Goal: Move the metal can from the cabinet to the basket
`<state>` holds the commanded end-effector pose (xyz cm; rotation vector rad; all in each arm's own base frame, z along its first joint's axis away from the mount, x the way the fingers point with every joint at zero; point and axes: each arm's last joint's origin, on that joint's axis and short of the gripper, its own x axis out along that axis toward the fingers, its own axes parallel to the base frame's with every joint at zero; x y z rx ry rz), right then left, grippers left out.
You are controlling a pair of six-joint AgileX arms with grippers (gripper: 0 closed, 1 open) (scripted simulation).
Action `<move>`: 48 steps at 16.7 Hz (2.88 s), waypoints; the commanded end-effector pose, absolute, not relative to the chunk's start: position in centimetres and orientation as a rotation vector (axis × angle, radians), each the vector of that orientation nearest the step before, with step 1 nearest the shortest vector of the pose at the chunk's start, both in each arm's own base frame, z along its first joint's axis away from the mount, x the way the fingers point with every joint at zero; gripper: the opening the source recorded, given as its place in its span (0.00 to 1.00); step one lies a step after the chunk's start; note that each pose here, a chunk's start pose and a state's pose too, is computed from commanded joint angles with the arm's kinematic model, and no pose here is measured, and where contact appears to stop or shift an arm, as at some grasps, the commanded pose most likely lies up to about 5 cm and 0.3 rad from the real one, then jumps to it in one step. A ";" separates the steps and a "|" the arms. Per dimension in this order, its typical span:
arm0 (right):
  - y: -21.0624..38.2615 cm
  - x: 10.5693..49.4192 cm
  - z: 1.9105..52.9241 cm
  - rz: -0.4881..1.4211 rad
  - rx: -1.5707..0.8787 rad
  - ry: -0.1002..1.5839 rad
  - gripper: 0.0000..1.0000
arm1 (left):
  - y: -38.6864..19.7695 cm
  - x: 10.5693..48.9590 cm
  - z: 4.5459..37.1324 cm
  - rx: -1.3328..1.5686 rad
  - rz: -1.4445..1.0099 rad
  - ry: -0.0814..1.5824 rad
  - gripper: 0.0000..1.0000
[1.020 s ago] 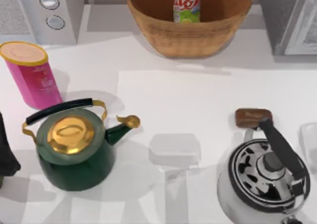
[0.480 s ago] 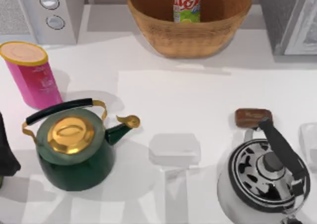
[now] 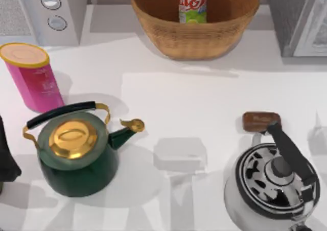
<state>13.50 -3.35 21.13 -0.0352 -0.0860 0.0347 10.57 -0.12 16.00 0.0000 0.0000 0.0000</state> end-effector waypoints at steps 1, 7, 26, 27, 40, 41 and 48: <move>-4.2 14.1 21.5 0.036 -0.041 -0.086 1.00 | -0.1 10.6 16.0 0.000 0.000 0.000 1.00; -11.6 17.0 21.1 0.028 -0.052 -0.053 1.00 | -0.1 10.6 16.0 0.000 0.000 0.000 1.00; -21.8 16.4 17.8 0.009 -0.006 -0.002 1.00 | -0.1 10.6 16.0 0.000 0.000 0.000 1.00; -22.6 16.7 18.8 0.010 -0.008 -0.003 1.00 | -0.1 10.6 16.0 0.000 0.000 0.000 1.00; -25.1 17.8 43.6 0.003 0.043 0.026 1.00 | -0.1 10.6 16.0 0.000 0.000 0.000 1.00; -24.1 17.4 45.4 0.003 0.039 0.024 1.00 | -0.1 10.6 16.0 0.000 0.000 0.000 1.00; -20.0 15.4 51.0 0.003 0.003 0.004 1.00 | -0.1 10.6 16.0 0.000 0.000 0.000 1.00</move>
